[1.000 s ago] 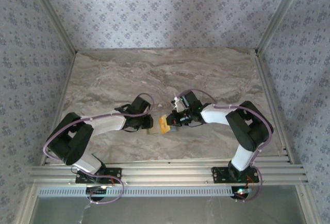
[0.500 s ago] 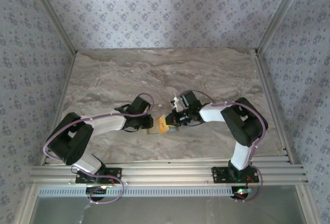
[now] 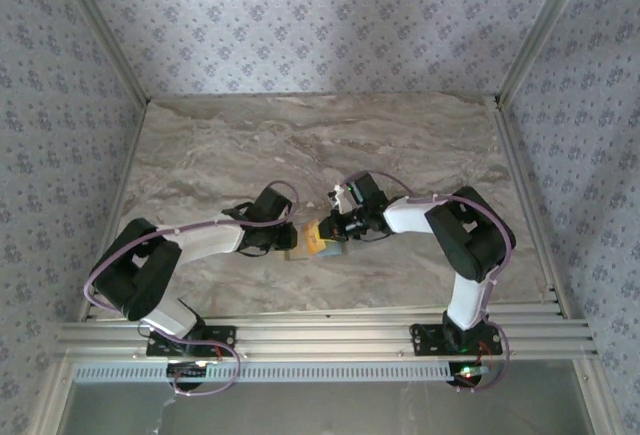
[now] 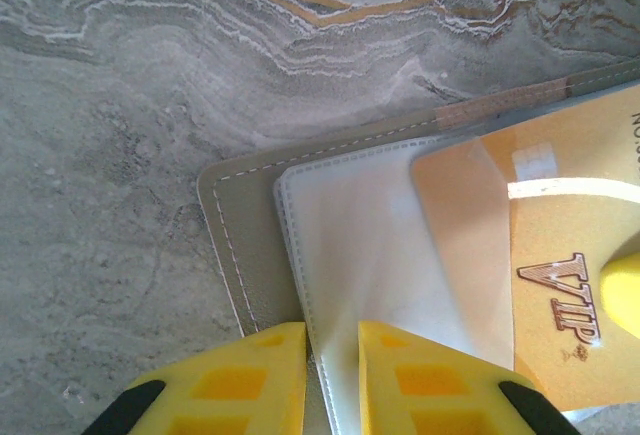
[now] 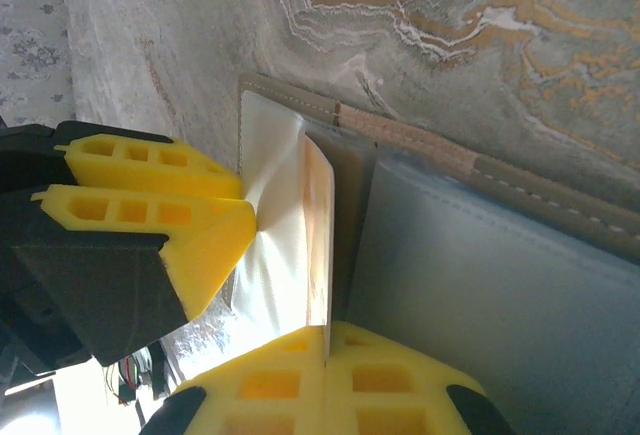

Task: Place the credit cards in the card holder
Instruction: Insert the credit card into the card slot.

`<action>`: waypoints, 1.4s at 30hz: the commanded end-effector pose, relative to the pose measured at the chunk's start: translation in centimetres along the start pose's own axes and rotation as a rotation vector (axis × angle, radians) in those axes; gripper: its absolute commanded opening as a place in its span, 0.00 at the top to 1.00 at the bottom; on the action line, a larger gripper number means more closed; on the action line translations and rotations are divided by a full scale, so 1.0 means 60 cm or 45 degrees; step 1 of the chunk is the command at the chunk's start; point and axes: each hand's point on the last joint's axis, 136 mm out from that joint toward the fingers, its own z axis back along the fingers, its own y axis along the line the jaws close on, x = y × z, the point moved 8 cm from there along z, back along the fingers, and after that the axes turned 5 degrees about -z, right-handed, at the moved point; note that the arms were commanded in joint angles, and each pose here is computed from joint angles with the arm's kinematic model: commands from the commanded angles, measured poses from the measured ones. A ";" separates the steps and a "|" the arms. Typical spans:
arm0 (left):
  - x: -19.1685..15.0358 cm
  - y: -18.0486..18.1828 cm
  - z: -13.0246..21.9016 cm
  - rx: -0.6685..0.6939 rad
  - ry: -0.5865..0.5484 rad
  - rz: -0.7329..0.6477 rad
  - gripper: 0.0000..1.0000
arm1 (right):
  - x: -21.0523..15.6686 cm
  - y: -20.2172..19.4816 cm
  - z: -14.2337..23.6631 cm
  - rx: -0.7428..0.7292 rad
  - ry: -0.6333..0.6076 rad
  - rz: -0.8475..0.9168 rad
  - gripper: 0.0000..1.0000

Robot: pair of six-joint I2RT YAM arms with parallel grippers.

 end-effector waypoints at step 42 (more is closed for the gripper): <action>-0.052 0.036 -0.026 0.108 0.173 0.008 0.81 | -0.021 0.025 -0.028 -0.205 0.012 0.054 0.69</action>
